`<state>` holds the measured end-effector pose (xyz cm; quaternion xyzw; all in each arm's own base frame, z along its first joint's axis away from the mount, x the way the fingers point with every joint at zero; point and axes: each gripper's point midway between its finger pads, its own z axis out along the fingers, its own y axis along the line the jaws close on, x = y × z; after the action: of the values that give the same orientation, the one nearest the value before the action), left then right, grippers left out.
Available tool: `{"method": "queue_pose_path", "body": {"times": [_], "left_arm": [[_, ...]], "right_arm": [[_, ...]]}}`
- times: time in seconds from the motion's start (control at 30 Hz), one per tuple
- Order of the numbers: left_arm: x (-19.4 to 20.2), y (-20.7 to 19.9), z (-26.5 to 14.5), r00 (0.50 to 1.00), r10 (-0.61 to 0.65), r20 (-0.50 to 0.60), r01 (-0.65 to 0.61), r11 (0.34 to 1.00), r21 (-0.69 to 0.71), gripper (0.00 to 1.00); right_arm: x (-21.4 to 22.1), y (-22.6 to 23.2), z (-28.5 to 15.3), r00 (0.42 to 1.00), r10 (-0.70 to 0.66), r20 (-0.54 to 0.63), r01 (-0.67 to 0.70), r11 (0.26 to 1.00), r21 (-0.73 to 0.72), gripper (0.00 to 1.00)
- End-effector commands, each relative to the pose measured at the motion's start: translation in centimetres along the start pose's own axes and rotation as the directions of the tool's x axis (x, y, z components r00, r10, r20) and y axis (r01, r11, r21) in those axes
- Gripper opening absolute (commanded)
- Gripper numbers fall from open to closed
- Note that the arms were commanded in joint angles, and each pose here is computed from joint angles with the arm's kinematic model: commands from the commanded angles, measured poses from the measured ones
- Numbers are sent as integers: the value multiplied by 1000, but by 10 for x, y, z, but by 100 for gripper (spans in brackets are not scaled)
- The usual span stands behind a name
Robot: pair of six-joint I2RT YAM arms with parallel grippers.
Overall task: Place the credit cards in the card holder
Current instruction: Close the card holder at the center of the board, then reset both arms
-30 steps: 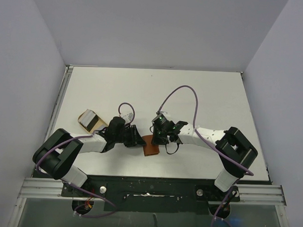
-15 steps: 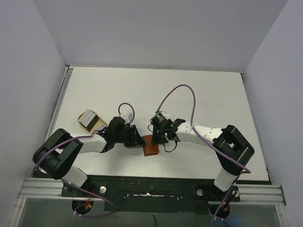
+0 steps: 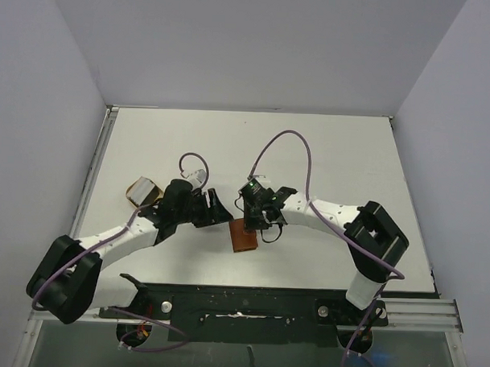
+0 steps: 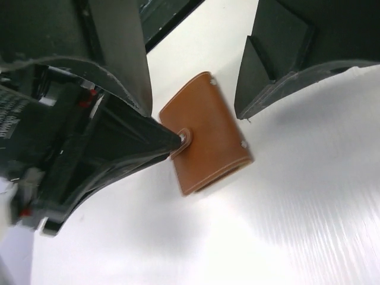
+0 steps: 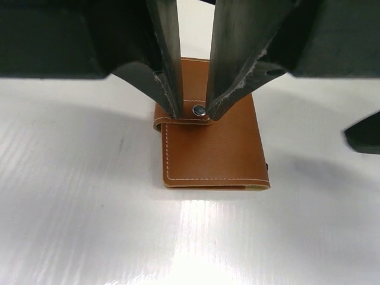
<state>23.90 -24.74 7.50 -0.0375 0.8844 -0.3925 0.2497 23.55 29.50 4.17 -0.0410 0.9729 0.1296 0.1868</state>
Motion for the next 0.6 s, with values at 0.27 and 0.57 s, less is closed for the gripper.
{"method": "queue_pose_path", "body": {"times": [0.27, 0.57], "left_arm": [[-105, -73, -99, 920, 237, 313, -215, 971, -103, 68], [-136, -125, -176, 818, 255, 516, -265, 963, -55, 72]], "right_arm": [[-91, -15, -125, 898, 64, 434, -54, 998, -34, 52], [-102, -48, -196, 799, 115, 591, -112, 993, -43, 98]]}}
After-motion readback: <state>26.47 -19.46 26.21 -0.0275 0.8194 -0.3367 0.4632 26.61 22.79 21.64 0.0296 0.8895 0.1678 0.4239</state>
